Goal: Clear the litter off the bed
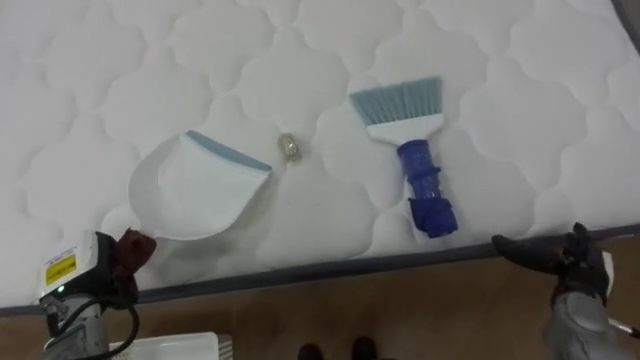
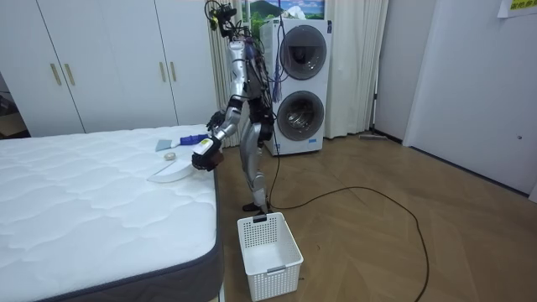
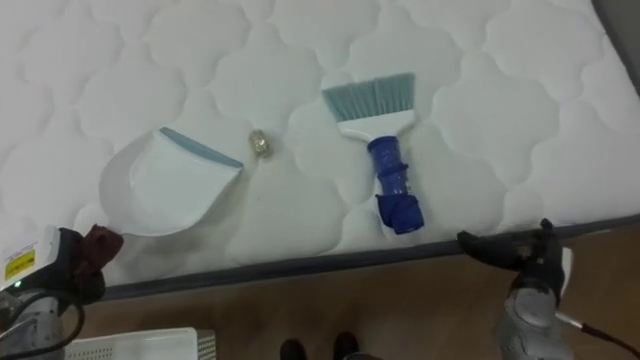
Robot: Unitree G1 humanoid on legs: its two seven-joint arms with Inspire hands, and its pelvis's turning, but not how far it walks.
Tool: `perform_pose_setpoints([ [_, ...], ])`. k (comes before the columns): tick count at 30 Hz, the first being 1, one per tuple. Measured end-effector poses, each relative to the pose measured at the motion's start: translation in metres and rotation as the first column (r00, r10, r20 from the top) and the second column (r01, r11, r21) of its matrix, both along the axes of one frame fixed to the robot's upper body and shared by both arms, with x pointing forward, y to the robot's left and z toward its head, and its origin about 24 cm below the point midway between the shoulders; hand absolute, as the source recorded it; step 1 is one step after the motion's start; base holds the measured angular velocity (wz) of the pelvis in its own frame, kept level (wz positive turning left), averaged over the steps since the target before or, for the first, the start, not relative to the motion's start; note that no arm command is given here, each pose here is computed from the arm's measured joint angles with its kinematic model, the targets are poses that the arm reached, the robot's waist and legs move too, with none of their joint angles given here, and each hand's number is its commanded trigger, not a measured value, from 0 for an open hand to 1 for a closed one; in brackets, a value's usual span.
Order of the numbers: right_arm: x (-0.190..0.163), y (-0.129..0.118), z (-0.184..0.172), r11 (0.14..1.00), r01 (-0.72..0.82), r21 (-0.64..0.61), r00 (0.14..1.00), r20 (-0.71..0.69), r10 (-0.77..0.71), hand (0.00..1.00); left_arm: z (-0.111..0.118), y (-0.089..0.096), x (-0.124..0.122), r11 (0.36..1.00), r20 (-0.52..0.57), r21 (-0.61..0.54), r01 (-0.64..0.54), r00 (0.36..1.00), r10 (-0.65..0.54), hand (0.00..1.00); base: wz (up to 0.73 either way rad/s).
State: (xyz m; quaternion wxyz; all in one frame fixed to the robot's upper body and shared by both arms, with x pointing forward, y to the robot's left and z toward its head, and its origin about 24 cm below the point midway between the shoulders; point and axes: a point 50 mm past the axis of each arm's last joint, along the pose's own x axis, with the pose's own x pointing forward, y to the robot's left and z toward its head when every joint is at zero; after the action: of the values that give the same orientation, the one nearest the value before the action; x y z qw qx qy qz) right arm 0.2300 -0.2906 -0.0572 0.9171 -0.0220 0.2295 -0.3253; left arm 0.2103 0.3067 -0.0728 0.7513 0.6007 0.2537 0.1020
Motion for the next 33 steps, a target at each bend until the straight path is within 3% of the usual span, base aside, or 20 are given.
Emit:
perform_pose_setpoints([
  [17, 0.038, 0.015, 0.056, 0.965, 0.024, -0.260, 0.972, 0.234, 0.039, 0.00, -0.001, -0.003, -0.004, 0.999, -0.008, -0.016, 0.028, 1.000, -0.028, 1.00, -0.02],
  [33, 0.040, 0.042, 0.040, 0.947, -0.155, -0.281, 0.966, 0.156, 0.204, 0.00, 0.002, -0.012, 0.009, 0.997, -0.018, -0.021, 0.074, 0.997, -0.074, 1.00, 0.06],
])
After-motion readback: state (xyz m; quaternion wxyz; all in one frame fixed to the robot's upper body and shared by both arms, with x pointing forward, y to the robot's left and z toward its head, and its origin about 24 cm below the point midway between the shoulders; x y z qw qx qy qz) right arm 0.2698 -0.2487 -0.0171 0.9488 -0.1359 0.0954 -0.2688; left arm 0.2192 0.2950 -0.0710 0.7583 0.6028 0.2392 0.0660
